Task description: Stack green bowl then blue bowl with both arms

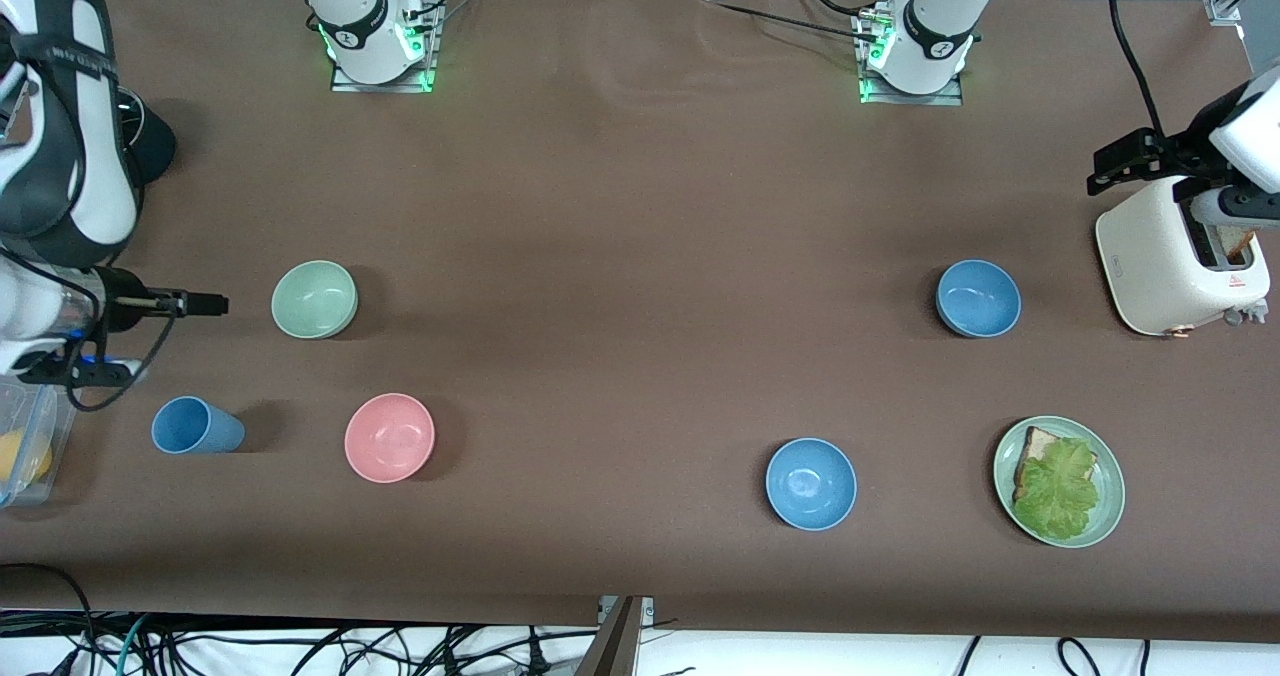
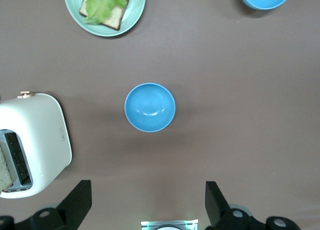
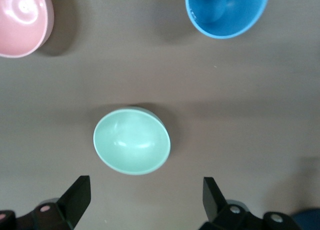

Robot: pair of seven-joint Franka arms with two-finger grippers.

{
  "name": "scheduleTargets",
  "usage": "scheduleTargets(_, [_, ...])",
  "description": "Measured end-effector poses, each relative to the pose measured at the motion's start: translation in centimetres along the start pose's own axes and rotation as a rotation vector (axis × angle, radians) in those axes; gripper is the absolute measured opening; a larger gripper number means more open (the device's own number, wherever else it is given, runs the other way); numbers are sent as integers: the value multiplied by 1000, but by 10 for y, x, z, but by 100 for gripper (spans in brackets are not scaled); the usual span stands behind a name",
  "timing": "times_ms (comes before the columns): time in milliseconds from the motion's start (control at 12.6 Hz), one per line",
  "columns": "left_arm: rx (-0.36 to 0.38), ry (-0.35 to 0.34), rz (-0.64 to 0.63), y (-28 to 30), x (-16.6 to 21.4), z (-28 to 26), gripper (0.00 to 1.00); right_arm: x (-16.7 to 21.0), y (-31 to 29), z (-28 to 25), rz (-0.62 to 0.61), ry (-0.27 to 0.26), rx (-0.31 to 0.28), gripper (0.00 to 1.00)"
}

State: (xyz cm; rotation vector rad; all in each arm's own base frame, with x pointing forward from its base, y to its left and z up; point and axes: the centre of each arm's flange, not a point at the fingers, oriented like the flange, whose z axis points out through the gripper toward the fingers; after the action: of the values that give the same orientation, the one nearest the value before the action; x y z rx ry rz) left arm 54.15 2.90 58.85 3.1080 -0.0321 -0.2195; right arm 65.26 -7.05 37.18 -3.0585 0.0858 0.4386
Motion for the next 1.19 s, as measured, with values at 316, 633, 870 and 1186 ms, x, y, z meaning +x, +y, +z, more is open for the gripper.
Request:
scheduleTargets(316, [-5,-12,-31,-17,1,14,100,3,16,71,35,-5,37,100])
scheduleTargets(633, [-9,-49,-38,-21,6,46,100,-7,19,124,46,-9,35,99])
scheduleTargets(870, [-14,-99,-64,-35,14,110,100,-19,21,156,27,12,29,99])
scheduleTargets(1186, [-20,-91,-110,-60,15,141,100,-31,26,184,-23,32,23,99])
